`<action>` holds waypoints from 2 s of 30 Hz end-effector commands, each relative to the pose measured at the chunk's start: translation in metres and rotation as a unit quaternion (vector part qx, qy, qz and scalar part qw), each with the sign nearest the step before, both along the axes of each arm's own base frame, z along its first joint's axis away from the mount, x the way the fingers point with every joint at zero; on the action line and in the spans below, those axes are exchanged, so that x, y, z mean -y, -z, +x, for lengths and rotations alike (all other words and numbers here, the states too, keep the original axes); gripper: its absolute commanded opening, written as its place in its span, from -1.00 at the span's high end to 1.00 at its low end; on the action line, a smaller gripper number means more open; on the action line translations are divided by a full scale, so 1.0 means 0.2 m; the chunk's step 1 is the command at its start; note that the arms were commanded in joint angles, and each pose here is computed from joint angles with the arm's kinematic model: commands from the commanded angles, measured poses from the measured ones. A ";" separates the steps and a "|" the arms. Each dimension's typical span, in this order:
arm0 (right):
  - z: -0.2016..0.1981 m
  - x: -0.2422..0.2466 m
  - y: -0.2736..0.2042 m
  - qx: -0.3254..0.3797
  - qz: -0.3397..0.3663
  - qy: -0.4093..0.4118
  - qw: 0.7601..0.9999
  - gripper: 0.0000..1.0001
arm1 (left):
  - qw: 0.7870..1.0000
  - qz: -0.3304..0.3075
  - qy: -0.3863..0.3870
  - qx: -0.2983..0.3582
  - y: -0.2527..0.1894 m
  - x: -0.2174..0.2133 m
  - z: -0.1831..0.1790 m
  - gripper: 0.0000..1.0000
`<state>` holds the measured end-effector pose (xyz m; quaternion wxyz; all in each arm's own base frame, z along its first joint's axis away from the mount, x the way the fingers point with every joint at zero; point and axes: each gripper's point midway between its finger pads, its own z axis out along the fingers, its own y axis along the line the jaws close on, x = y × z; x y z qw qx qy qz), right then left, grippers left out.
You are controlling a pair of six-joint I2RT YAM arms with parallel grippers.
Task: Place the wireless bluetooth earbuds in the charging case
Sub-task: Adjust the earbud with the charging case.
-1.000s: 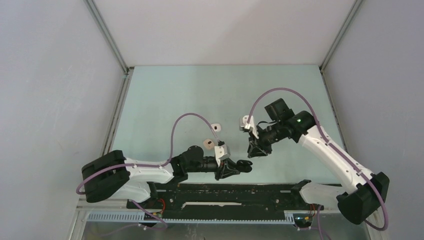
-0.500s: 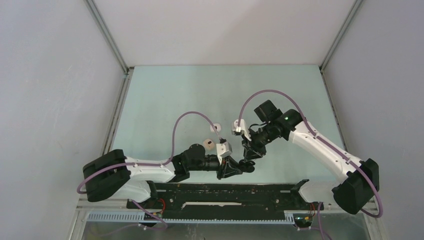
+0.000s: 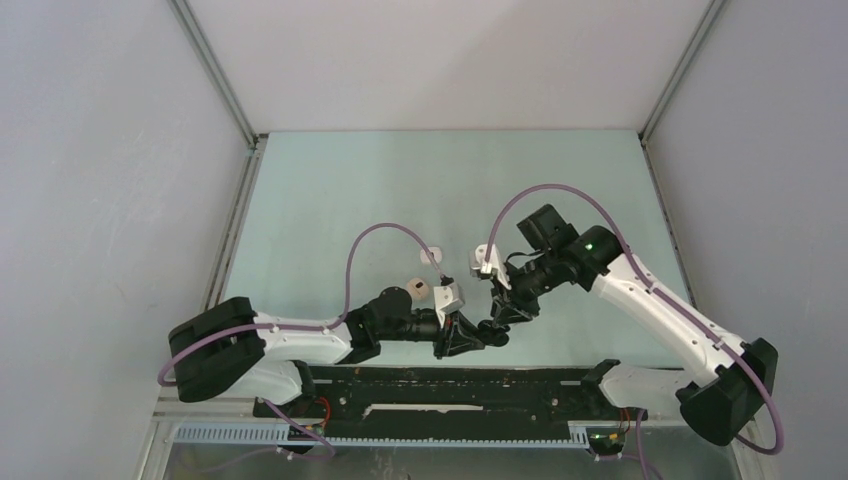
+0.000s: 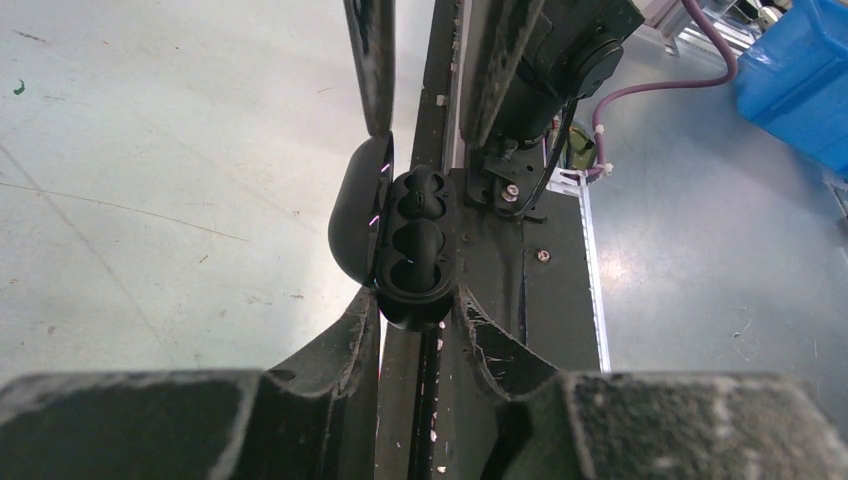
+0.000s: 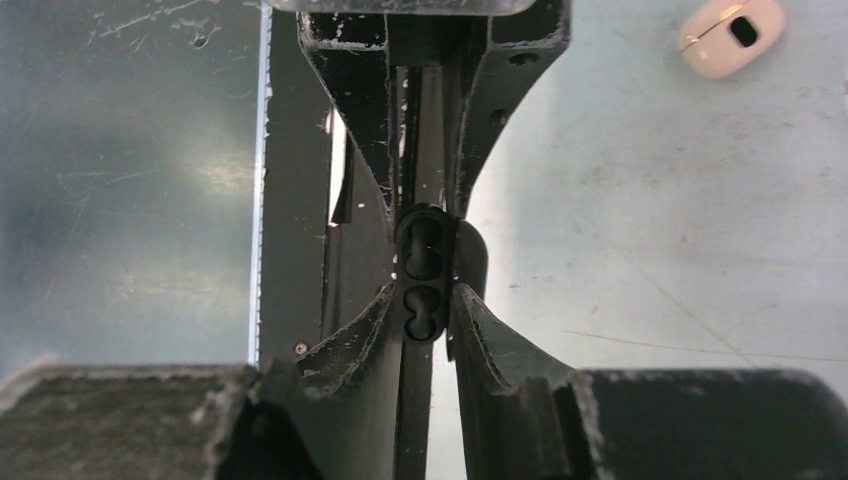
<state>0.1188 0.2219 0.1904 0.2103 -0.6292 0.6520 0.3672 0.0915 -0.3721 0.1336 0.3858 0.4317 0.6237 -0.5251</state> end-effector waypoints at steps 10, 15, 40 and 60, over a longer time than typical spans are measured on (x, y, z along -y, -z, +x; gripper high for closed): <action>-0.03 -0.05 0.08 -0.037 -0.020 -0.033 0.999 0.54 | 0.999 -0.048 -0.003 0.010 -0.17 0.04 0.03 1.00; -0.04 -0.06 0.09 -0.041 -0.025 -0.037 0.998 0.56 | 0.999 -0.049 -0.005 0.008 -0.18 0.04 0.03 1.00; -0.03 -0.07 0.14 -0.030 -0.043 -0.030 0.998 0.67 | 0.999 -0.053 -0.009 0.006 -0.19 0.03 0.04 1.00; -0.03 -0.08 0.17 -0.041 -0.055 -0.027 0.997 0.90 | 0.997 -0.069 -0.001 0.044 -0.22 -0.01 0.02 0.99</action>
